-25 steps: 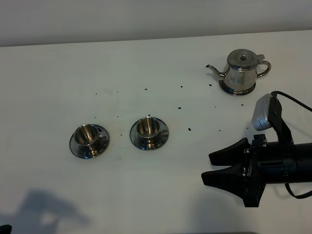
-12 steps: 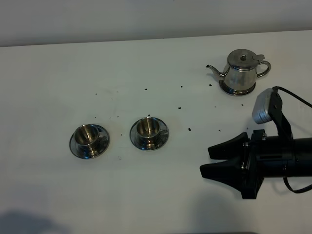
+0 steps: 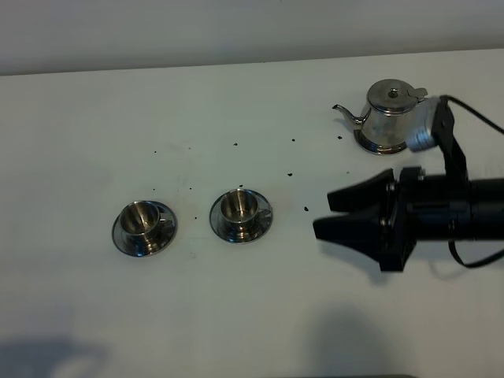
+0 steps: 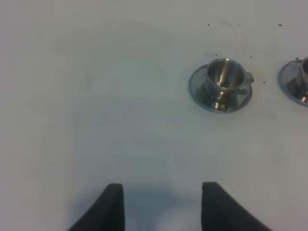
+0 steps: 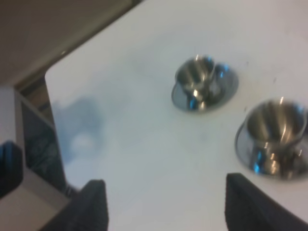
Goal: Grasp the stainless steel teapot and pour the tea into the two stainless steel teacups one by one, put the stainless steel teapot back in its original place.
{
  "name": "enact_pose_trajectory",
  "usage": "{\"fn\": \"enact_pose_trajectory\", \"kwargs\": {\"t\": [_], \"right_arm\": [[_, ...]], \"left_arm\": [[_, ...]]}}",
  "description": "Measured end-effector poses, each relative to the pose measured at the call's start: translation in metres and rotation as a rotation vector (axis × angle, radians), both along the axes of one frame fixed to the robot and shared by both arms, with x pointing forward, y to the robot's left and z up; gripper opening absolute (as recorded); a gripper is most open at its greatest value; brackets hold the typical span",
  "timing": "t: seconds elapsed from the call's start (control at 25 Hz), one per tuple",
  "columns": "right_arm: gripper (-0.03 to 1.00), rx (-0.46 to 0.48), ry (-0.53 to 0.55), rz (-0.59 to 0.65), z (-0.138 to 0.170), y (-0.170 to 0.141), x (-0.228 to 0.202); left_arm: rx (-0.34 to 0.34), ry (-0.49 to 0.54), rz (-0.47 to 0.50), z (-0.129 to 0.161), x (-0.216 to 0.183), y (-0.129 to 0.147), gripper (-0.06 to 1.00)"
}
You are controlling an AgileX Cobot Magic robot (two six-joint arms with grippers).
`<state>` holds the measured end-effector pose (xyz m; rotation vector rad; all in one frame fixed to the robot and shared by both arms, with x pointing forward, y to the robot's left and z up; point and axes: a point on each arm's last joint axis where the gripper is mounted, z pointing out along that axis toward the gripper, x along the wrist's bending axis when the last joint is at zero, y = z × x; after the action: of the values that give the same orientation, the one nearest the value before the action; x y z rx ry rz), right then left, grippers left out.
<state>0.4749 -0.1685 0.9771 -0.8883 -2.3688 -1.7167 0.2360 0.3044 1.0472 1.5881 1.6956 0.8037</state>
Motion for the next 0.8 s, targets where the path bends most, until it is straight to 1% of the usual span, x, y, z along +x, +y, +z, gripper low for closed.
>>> {"fn": "enact_pose_trajectory", "kwargs": {"t": [0.24,0.36,0.6,0.8], "right_arm": [[0.51,0.025,-0.063,0.0,0.027,0.005,0.02],[0.51,0.026,-0.079,0.007,0.038,0.007,0.028],[0.51,0.023,-0.086,0.02,0.043,0.008,0.03],[0.51,0.006,-0.144,0.01,0.053,0.009,0.038]], "left_arm": [[0.0,-0.005,0.0,0.0,-0.001,0.0,0.41],[-0.002,-0.042,0.0,0.0,-0.006,0.0,0.41],[-0.002,-0.051,0.006,-0.001,-0.008,0.0,0.41],[0.001,-0.05,0.085,-0.001,-0.008,-0.001,0.41]]}}
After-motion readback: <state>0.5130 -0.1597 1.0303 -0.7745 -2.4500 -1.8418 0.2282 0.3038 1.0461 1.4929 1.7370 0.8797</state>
